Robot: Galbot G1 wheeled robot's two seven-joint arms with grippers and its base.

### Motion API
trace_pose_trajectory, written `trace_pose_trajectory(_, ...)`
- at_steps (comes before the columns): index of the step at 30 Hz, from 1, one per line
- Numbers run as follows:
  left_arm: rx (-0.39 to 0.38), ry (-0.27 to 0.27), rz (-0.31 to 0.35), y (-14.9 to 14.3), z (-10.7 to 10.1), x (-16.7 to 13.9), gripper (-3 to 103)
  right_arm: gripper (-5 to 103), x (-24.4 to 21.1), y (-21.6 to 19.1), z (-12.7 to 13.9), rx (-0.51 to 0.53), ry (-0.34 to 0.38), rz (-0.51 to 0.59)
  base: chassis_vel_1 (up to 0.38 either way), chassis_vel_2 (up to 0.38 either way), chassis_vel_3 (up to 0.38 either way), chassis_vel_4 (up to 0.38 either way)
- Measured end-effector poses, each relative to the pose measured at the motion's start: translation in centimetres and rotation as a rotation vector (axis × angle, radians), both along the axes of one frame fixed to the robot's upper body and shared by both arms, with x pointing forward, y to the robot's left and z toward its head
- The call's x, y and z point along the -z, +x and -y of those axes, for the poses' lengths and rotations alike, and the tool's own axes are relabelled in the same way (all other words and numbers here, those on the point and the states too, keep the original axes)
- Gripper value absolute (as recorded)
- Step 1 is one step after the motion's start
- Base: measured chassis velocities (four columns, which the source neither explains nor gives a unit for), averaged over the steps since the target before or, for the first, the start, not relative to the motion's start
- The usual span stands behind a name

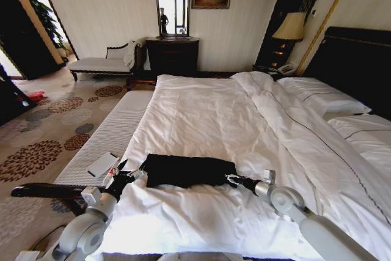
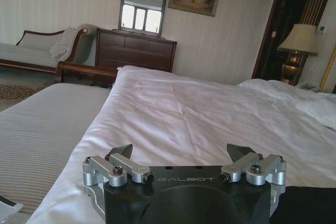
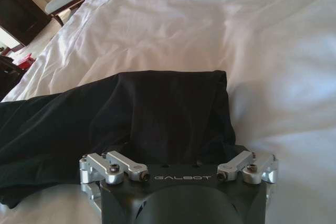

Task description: Fold the clothes on the bed.

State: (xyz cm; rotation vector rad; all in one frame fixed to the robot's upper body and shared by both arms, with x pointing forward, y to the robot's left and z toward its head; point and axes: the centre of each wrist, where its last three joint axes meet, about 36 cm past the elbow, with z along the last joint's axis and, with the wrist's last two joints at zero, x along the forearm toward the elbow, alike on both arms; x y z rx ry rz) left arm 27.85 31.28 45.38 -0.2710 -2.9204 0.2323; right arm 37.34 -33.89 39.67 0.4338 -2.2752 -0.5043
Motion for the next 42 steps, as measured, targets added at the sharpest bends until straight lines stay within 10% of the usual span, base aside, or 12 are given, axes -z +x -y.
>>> trace_pose_trajectory(25, -0.028, 0.008, -0.022, -0.4, -0.3, -0.3, 100, 100, 1.6, 1.4, -5.7, -0.107, 0.094, -0.026, 0.000, 0.000, 0.000, 0.000)
trace_pose_trajectory(42, -0.046, -0.007, -0.016, -0.5, -0.4, -0.3, 100, 35, 1.6, 1.1, -5.1, -0.091, 0.081, -0.008, 0.000, 0.000, 0.000, 0.000)
